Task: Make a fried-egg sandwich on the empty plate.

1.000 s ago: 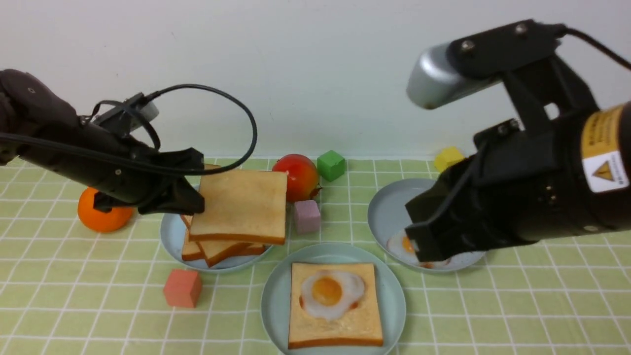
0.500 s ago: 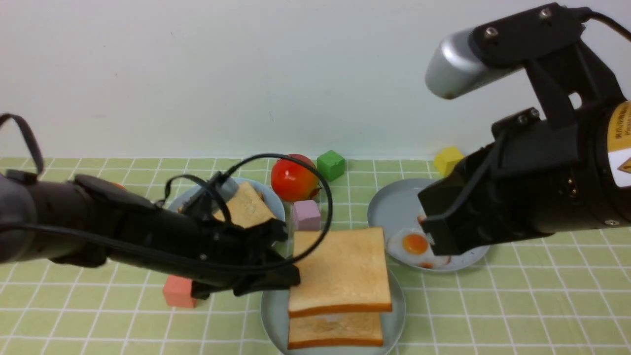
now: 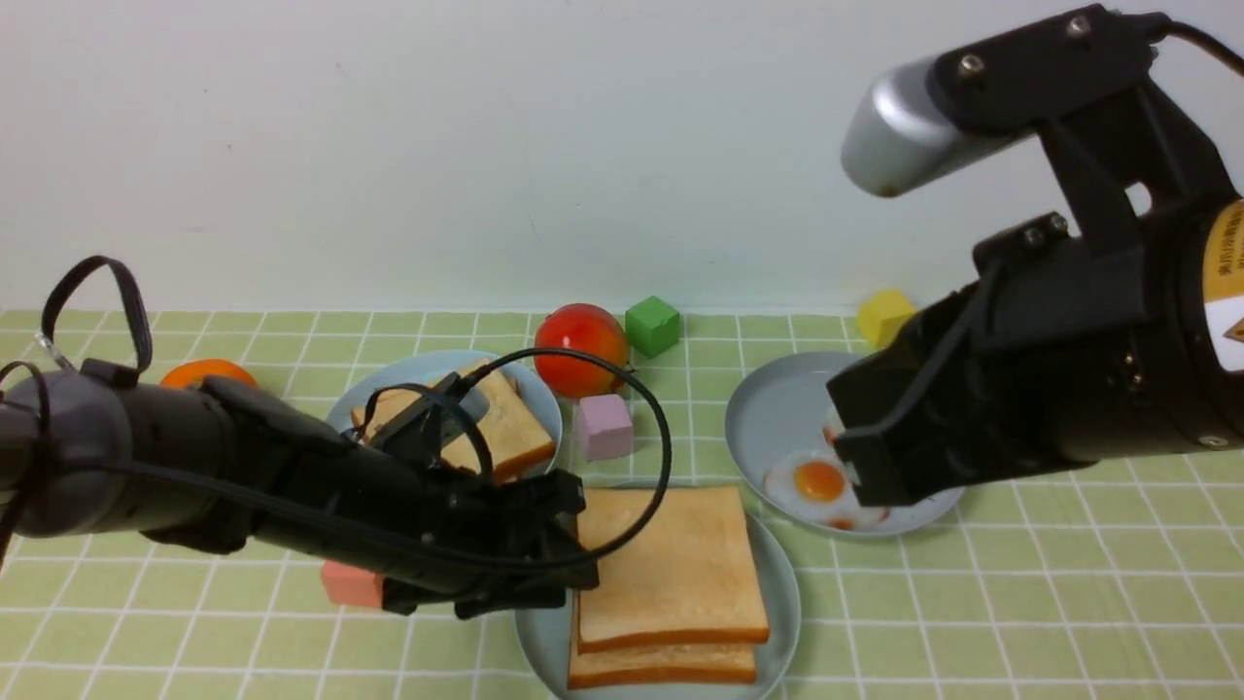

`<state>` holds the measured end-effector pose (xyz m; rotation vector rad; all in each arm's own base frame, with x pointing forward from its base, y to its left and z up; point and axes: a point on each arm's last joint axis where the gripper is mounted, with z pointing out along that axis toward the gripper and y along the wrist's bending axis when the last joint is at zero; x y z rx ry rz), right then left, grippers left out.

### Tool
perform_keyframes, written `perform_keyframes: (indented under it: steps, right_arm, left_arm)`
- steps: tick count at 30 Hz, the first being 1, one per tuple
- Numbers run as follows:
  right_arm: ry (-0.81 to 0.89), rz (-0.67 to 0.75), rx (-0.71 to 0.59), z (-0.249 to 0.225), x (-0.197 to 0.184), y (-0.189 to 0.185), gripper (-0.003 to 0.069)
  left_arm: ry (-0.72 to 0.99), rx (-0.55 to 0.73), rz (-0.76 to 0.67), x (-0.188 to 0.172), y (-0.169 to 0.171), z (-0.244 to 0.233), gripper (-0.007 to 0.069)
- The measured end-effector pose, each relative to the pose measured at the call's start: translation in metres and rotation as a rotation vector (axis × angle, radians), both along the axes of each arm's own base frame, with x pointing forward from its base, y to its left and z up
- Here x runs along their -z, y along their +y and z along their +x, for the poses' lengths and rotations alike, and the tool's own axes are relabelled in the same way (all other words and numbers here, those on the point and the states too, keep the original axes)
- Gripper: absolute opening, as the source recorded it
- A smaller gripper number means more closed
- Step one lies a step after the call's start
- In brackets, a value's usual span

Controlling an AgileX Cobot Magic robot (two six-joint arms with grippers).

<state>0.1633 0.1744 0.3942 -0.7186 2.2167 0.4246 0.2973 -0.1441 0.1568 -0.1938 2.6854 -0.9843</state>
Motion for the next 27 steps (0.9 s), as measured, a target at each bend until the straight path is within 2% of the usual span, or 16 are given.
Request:
perform_keyframes:
  steps: [2,5,10,13,17,20,21,23,24,25,26,27]
  right_arm:
    - [-0.018,0.008,0.012,-0.002,-0.004,-0.004,0.0007]
    - [-0.071,0.008,0.047,-0.007,-0.013,-0.016,0.0011]
    - [-0.17,-0.025,0.1,-0.024,-0.017,-0.051,0.0016]
    - [-0.188,0.015,0.119,-0.041,0.005,-0.071,0.0019]
    - [-0.259,0.103,0.084,-0.065,0.043,-0.094,0.0025]
    - [-0.342,0.208,0.056,-0.087,0.067,-0.115,0.0028]
    - [-0.34,0.209,0.054,-0.088,0.071,-0.115,0.0028]
    - [-0.39,0.292,0.044,-0.1,0.085,-0.126,0.0029]
    - [-0.402,0.308,0.04,-0.102,0.088,-0.128,0.003]
    - [-0.436,0.333,0.032,-0.107,0.097,-0.134,0.0032]
    - [-0.464,0.343,0.025,-0.109,0.099,-0.136,0.0034]
    - [-0.491,0.348,0.019,-0.112,0.103,-0.138,0.0036]
  left_arm:
    - [0.011,-0.005,0.004,-0.003,0.006,0.0,0.0326]
    - [0.02,-0.017,-0.006,-0.013,0.019,0.0,0.0377]
    - [-0.035,-0.033,-0.07,-0.05,0.046,-0.005,0.0395]
    - [-0.116,0.001,-0.113,-0.085,0.052,-0.02,0.0385]
    - [-0.243,0.106,-0.14,-0.133,0.052,-0.055,0.0321]
    - [-0.331,0.198,-0.135,-0.165,0.054,-0.092,0.0208]
    - [-0.329,0.214,-0.131,-0.166,0.054,-0.095,0.02]
    - [-0.338,0.281,-0.107,-0.18,0.057,-0.125,0.0099]
    - [-0.331,0.284,-0.104,-0.182,0.058,-0.131,0.0083]
    - [-0.315,0.301,-0.076,-0.186,0.062,-0.153,0.0021]
    - [-0.322,0.294,-0.064,-0.188,0.064,-0.166,-0.001]
    - [-0.315,0.276,-0.051,-0.188,0.067,-0.177,-0.0013]
